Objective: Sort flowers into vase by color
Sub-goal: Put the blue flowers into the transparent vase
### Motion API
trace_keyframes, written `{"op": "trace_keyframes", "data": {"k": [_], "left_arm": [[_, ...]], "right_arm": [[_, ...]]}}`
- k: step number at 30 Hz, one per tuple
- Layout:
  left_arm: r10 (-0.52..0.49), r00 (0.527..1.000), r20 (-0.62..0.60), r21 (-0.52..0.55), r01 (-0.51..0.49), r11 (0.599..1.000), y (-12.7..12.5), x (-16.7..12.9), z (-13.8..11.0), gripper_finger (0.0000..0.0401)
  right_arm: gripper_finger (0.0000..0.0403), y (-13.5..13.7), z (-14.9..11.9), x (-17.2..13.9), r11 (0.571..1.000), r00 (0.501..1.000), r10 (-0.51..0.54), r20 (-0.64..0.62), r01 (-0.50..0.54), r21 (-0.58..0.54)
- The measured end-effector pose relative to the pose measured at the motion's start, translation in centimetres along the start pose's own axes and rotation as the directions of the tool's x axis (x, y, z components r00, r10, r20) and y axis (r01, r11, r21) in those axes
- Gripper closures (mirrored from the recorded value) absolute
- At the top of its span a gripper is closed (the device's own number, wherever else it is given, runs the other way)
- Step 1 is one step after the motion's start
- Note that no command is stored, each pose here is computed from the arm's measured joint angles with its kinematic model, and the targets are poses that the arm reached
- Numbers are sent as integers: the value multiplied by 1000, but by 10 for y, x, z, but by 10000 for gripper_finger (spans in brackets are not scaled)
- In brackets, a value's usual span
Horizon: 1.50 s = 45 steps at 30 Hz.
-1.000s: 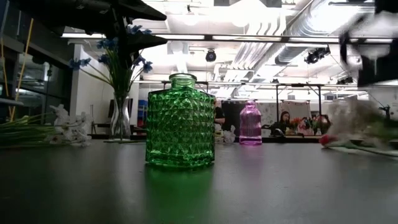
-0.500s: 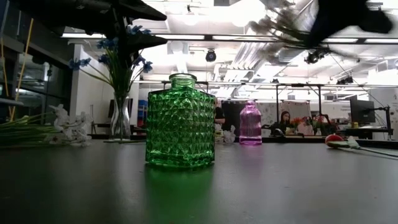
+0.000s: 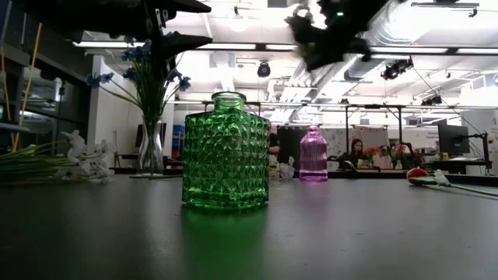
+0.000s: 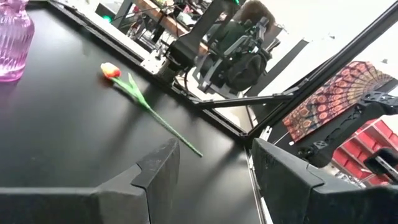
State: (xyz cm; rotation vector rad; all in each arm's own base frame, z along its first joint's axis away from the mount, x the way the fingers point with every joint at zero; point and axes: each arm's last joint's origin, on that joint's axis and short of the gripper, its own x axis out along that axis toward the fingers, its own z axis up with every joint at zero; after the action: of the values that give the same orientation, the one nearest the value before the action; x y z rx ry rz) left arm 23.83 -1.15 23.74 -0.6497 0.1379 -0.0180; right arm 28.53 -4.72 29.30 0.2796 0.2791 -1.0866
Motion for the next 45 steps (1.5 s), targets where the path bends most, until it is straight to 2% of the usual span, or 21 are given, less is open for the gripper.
{"op": "trace_keyframes", "data": {"k": [2,4,6,9,12,14,18,23,25,42,45], "left_arm": [[-3,1000,4,0,3,1000,0,0,0,212],[-2,1000,3,-1,2,1000,0,0,0,212],[-2,1000,3,0,2,1000,0,0,0,212],[-2,1000,2,0,2,1000,0,0,0,212],[-1,1000,3,2,1,1000,0,0,0,212],[3,1000,7,2,-3,1000,0,0,0,212],[20,1000,20,23,-21,1000,0,0,1,212],[30,998,51,27,-31,999,0,0,3,212],[31,998,61,27,-32,999,0,0,3,212],[62,994,89,21,-64,998,0,0,4,212],[64,994,90,22,-66,998,0,0,4,212]], "right_arm": [[403,-1,18,16,983,984,175,8,-175,-60],[403,-6,35,29,942,944,325,53,-318,-107],[403,-16,48,36,924,925,369,96,-354,-143],[403,-33,55,41,943,948,306,91,-288,-166],[403,-50,52,43,956,972,232,32,-221,-192],[403,-59,47,42,961,976,217,37,-206,-186],[403,-79,33,35,974,958,224,178,-212,-82],[403,-101,5,32,967,902,208,380,-247,56],[403,-104,-2,31,963,885,210,416,-261,70],[403,-96,-32,58,977,936,192,294,-210,30],[401,-93,-38,62,975,944,195,265,-216,50]]}}
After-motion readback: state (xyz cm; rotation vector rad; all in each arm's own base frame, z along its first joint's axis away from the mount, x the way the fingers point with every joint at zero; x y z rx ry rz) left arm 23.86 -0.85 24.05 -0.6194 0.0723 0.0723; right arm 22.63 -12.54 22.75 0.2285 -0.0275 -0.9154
